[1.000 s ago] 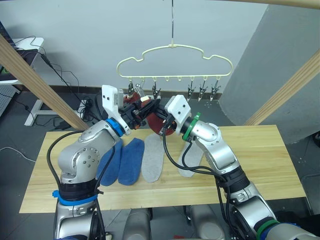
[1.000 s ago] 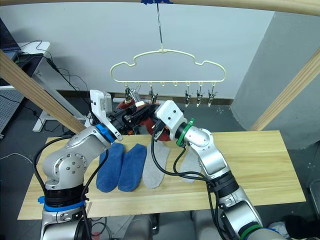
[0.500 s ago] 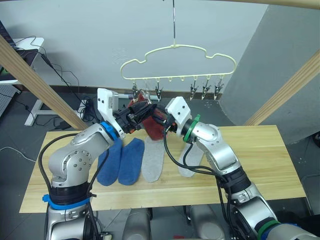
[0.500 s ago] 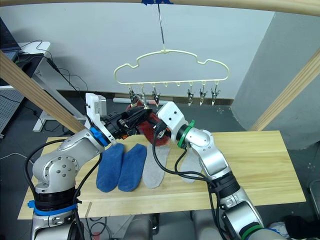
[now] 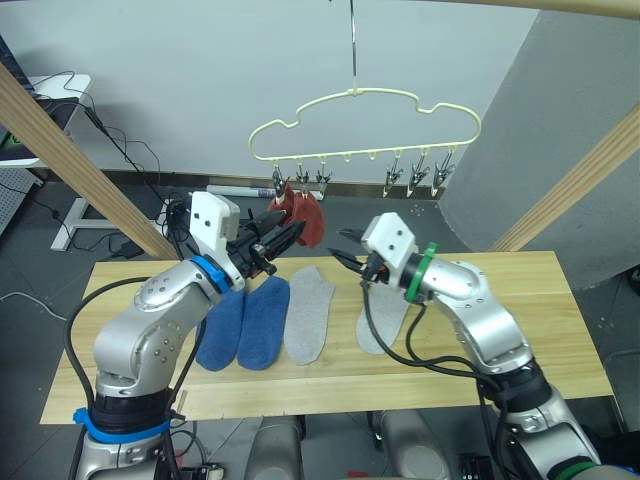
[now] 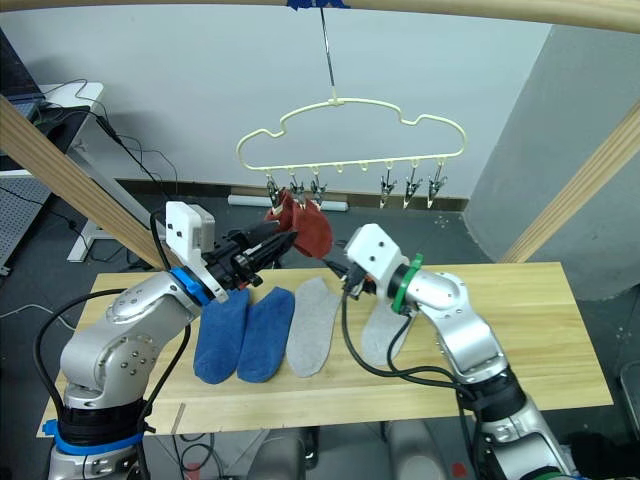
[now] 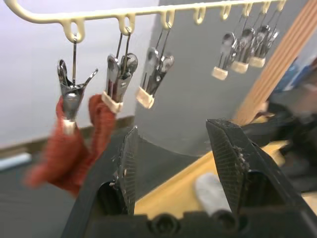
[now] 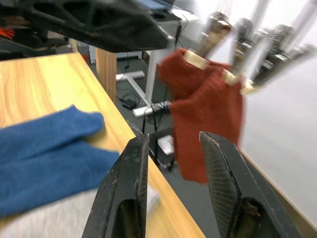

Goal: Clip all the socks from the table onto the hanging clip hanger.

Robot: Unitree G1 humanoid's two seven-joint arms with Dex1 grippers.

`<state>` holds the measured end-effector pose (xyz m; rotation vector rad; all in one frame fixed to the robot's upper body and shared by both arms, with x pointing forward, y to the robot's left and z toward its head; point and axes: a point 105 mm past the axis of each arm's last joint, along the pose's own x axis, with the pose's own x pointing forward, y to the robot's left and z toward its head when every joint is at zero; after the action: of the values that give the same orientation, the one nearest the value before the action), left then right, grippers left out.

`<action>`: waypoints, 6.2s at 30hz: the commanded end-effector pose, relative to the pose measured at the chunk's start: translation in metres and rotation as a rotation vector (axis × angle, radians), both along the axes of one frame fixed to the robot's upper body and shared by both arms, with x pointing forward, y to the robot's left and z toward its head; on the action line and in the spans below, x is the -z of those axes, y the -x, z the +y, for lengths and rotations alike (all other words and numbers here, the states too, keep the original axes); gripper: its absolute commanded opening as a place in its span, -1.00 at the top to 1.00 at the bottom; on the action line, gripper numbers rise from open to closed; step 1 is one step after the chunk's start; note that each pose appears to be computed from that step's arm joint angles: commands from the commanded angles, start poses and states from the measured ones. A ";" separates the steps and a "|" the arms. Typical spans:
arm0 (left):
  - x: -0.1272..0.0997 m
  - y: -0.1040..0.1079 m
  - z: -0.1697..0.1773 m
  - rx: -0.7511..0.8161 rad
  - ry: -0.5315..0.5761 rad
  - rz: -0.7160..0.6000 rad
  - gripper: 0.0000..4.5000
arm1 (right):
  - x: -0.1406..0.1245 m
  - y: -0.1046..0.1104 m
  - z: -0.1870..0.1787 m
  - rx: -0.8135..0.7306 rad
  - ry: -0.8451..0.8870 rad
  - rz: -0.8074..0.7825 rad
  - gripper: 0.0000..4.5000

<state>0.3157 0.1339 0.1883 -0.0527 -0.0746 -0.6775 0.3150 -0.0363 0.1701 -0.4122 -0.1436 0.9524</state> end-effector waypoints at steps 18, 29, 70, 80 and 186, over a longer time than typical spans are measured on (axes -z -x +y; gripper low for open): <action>-0.010 -0.004 -0.047 -0.174 0.044 -0.319 0.28 | -0.048 0.027 -0.084 0.136 -0.013 -0.041 0.24; -0.019 -0.030 -0.051 -0.276 0.087 -0.348 0.28 | -0.056 0.027 -0.089 0.164 -0.022 -0.044 0.24; -0.028 -0.062 -0.059 -0.388 0.060 -0.378 0.06 | -0.061 0.037 -0.079 0.023 -0.066 -0.006 0.24; -0.031 -0.061 -0.062 -0.367 0.066 -0.392 0.69 | -0.061 0.037 -0.079 0.019 -0.066 -0.001 0.24; -0.037 -0.021 -0.048 0.161 0.144 -0.029 0.94 | -0.031 -0.034 0.024 0.002 0.322 -0.582 1.00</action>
<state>0.3442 0.0908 0.2175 -0.2099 -0.1110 -0.8006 0.3507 -0.0138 0.1778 -1.0068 -0.4392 0.8660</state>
